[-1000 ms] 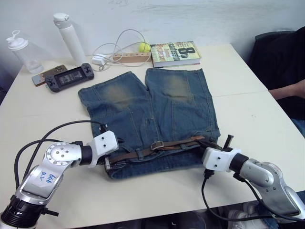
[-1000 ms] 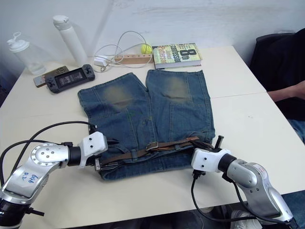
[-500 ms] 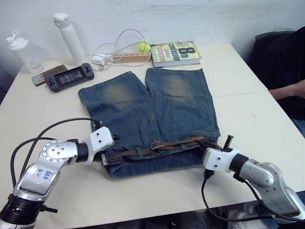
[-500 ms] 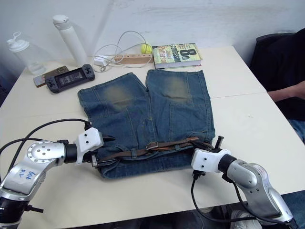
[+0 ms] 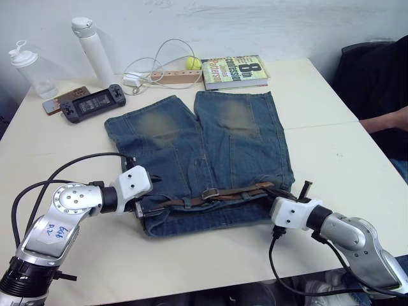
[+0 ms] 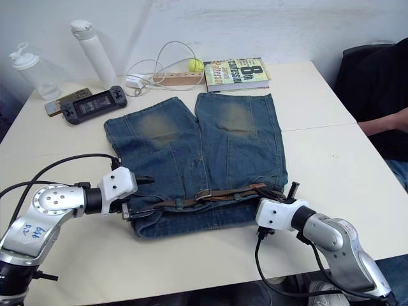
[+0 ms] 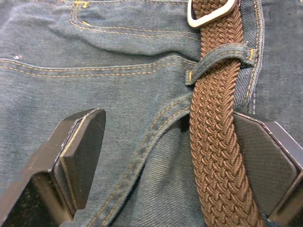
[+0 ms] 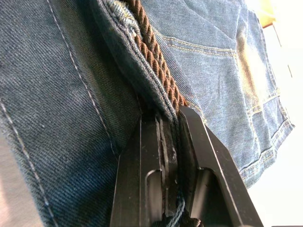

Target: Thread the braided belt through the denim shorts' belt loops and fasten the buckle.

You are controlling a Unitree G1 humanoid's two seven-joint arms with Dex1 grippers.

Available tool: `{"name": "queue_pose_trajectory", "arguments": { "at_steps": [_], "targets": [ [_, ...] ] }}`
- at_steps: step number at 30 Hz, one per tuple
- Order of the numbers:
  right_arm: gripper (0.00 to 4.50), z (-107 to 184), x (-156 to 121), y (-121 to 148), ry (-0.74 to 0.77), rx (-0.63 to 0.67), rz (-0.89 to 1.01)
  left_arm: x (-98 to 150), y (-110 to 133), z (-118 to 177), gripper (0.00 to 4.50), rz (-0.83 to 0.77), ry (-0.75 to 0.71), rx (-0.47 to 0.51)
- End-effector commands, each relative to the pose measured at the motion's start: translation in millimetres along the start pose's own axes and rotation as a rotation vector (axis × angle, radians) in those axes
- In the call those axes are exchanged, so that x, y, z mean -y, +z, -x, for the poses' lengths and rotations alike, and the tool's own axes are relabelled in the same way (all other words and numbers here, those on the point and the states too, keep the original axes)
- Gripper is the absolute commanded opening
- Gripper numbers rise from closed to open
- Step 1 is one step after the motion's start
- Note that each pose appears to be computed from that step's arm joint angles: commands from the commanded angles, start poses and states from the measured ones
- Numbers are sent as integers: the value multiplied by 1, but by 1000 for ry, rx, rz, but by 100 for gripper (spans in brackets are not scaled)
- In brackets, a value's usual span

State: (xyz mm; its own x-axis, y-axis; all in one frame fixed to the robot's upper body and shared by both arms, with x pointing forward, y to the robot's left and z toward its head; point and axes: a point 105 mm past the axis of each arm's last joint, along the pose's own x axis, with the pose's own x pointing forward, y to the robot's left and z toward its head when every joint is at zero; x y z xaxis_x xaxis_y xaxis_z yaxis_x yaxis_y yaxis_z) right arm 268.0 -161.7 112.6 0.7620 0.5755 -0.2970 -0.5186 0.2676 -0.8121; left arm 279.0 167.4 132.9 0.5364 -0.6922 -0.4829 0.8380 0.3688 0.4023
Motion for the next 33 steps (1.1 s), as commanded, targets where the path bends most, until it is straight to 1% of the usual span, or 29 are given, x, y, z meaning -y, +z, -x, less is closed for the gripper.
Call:
{"name": "queue_pose_trajectory", "arguments": {
  "at_steps": [1, 3, 5, 7, 8, 9, 11, 12, 14, 18, 19, 21, 22, 26, 29, 33],
  "targets": [
    [0, 0, 3, 10, -19, 38, 7, -10, 1, 2, 442, -89, 48, -25],
    [0, 0, 3, 11, -19, 38, 7, -11, 1, 1, 388, -78, 54, -13],
    [0, 0, 3, 11, -18, 38, 7, -10, 1, 1, 316, -74, 51, -6],
    [0, 0, 3, 11, -18, 38, 7, -9, 1, 1, 224, -77, 44, -5],
    [0, 0, 3, 11, -18, 38, 7, -8, 0, 1, 171, -77, 38, -7],
    [0, 0, 3, 11, -18, 38, 7, -7, -1, 2, 100, -74, 35, -8],
    [0, 0, 3, 11, -18, 38, 8, -7, -4, 4, 51, -66, 31, -13],
    [0, 0, 3, 11, -18, 38, 8, -6, -6, 5, 3, -58, 29, -16],
    [0, 0, 3, 11, -18, 39, 8, -5, -10, 6, 3, -47, 24, -20],
    [0, -1, 3, 10, -16, 38, 9, 3, -19, 13, 3, -53, -11, -59],
    [0, -1, 3, 10, -16, 37, 9, 7, -25, 16, 3, -41, -33, -87],
    [0, -1, 3, 8, -15, 34, 9, 11, -38, 22, 3, -72, -47, -156],
    [0, -1, 3, 7, -15, 31, 11, 10, -44, 25, 3, -69, -38, -179],
    [0, -1, 5, 4, -16, 27, 15, 1, -54, 34, 3, -59, 11, -216],
    [0, -1, 6, 4, -15, 27, 17, 0, -67, 42, 3, -57, 26, -265],
    [0, -1, 5, 3, -14, 26, 17, -2, -76, 49, 3, -62, 41, -304]
  ]
}}
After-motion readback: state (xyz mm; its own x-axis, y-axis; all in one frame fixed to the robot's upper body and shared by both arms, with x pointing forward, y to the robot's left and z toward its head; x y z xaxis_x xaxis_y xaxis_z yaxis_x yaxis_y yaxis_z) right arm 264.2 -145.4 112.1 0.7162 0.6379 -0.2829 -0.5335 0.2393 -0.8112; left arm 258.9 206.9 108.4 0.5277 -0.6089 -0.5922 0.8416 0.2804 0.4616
